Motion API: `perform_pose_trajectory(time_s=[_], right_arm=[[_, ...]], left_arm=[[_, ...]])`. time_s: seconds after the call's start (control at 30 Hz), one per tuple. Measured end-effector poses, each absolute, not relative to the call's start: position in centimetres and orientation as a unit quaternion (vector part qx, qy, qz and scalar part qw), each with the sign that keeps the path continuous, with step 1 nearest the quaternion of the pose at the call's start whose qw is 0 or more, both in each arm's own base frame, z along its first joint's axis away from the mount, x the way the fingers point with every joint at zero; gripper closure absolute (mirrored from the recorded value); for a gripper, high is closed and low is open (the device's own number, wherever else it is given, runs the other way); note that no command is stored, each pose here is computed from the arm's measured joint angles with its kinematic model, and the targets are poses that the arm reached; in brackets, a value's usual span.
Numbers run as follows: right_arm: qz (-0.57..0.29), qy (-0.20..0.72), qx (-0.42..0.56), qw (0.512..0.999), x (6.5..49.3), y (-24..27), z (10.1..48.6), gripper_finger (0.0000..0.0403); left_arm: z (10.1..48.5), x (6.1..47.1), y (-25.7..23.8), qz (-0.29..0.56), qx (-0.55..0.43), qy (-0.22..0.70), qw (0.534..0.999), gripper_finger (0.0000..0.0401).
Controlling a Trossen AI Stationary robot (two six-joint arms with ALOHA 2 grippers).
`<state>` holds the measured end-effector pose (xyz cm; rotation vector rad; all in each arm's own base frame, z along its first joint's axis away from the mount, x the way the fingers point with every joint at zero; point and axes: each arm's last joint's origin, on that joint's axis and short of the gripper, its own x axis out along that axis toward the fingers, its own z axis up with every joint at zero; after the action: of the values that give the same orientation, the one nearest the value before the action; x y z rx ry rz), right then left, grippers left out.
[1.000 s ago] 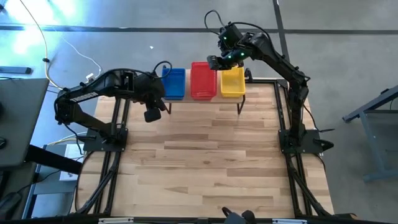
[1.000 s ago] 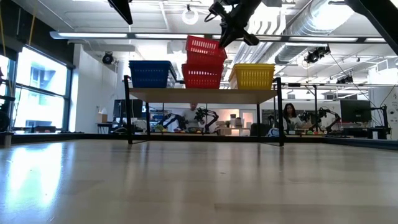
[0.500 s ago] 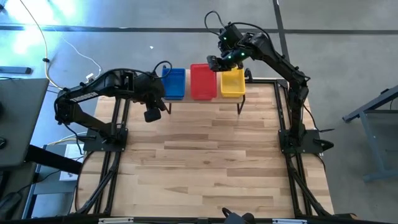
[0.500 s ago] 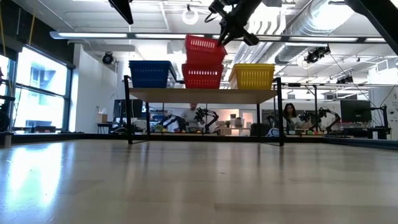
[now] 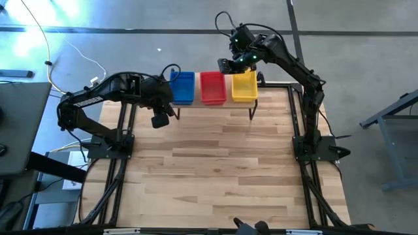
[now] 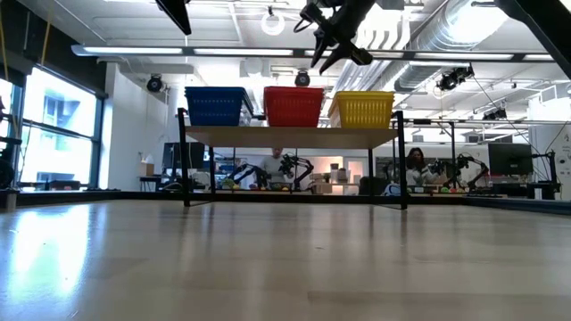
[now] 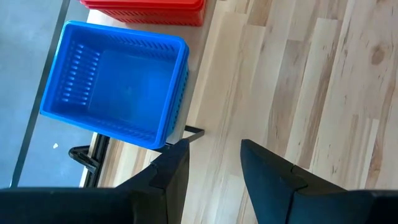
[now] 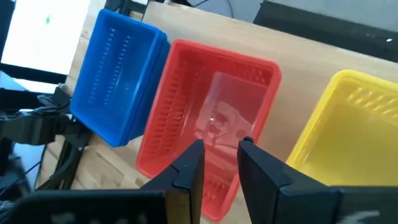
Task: Stack baskets on shelf by color
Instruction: Return to Home Position
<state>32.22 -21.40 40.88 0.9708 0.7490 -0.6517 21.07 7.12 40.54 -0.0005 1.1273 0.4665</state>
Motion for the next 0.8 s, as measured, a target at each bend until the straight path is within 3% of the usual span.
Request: perform_pose_trajectory(time_s=[0.37, 0.57, 0.8], right_arm=[[-0.250, 0.371, 0.392, 0.804, 33.2, -19.8, 41.0, 0.0320], [-0.236, 0.379, 0.366, 0.816, 34.5, -17.3, 41.2, 0.0320], [-0.198, 0.321, 0.328, 0.866, 36.3, -14.1, 43.0, 0.0320]], left_arm=[[40.7, 20.7, 6.9, 0.209, -0.018, 0.517, 0.830, 0.0268], [40.5, 18.5, 5.9, 0.203, -0.067, 0.410, 0.887, 0.0268], [38.2, 16.2, 4.3, 0.190, -0.091, 0.296, 0.932, 0.0268]])
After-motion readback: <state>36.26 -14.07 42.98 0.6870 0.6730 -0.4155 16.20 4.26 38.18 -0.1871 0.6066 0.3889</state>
